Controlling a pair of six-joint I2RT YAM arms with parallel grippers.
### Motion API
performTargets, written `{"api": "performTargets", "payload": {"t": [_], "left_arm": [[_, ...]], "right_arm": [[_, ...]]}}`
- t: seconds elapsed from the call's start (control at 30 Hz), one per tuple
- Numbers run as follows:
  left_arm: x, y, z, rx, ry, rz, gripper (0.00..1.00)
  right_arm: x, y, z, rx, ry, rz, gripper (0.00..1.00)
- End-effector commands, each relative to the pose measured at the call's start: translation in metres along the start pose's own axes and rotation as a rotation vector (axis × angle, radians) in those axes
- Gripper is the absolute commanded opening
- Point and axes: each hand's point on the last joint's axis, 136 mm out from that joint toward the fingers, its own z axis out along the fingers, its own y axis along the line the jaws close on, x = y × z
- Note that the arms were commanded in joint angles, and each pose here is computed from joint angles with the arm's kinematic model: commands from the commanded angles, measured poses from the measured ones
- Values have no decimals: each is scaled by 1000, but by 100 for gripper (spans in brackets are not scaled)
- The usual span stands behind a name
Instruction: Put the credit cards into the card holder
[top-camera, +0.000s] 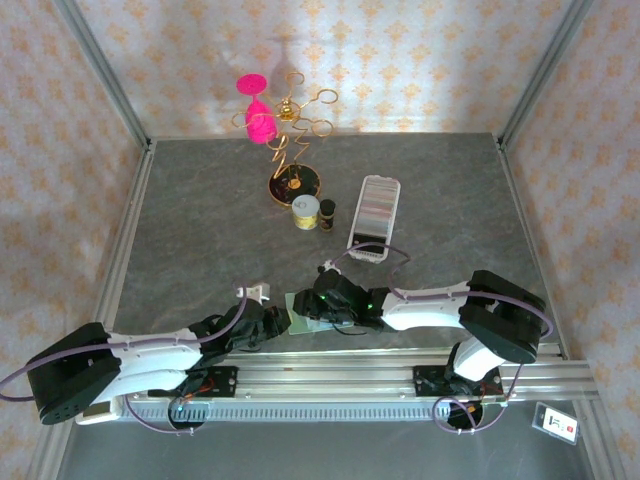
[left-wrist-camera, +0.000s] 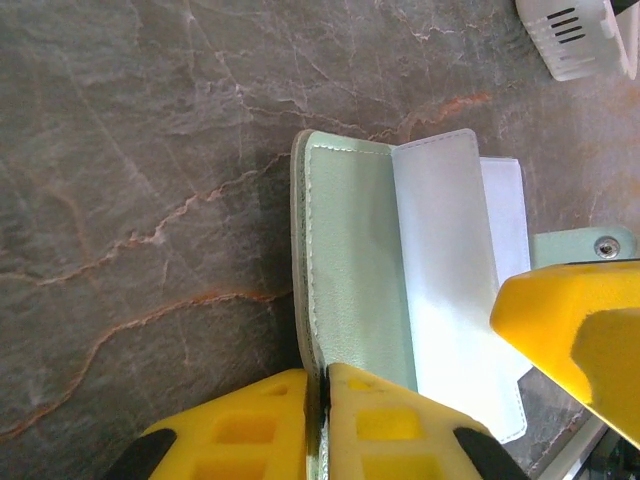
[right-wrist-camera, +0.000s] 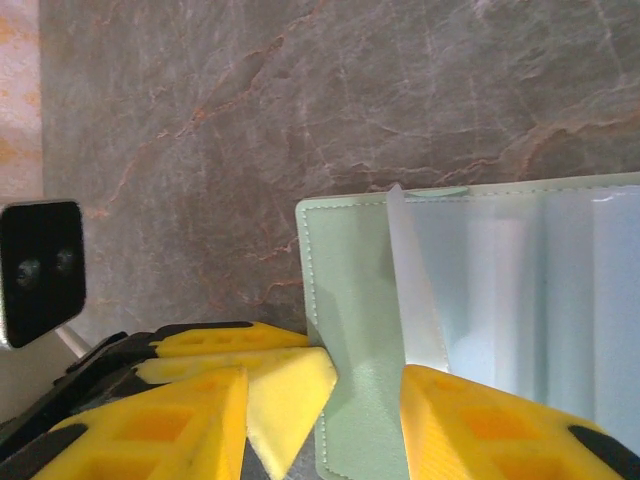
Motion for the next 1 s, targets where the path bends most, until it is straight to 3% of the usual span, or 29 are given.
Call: {"api": "performTargets", "payload": {"t": [0.0,0.3,0.47,0.57,0.73,0.87,0.97], "left_arm": [[-3,10,-2,-23,-27,-8,17],[-8,17,-6,-35,-66,-14,19],[-7,20,-6,-44,-68,-14,18],[-8,18,-6,-42,-69,-11,18],[-15,17,-10,-76,-87,12,19],[-25,11,-19,-85,-125,38,33],[-36,5,-28,-112,-159,63,47]], "right_arm": [[1,9,1,-39,-4,10,43],[-1,56,-3,-215,32,16,43],[-17,85,-26,-284,-25,-21,45],[-28,88,-41,-266,-83,-59,47],[-64,64,-73,-84,-237,-174,48],[-102,62,-115,-12,-408,-325,50],[-123,67,-146,72,-521,-509,59]]}}
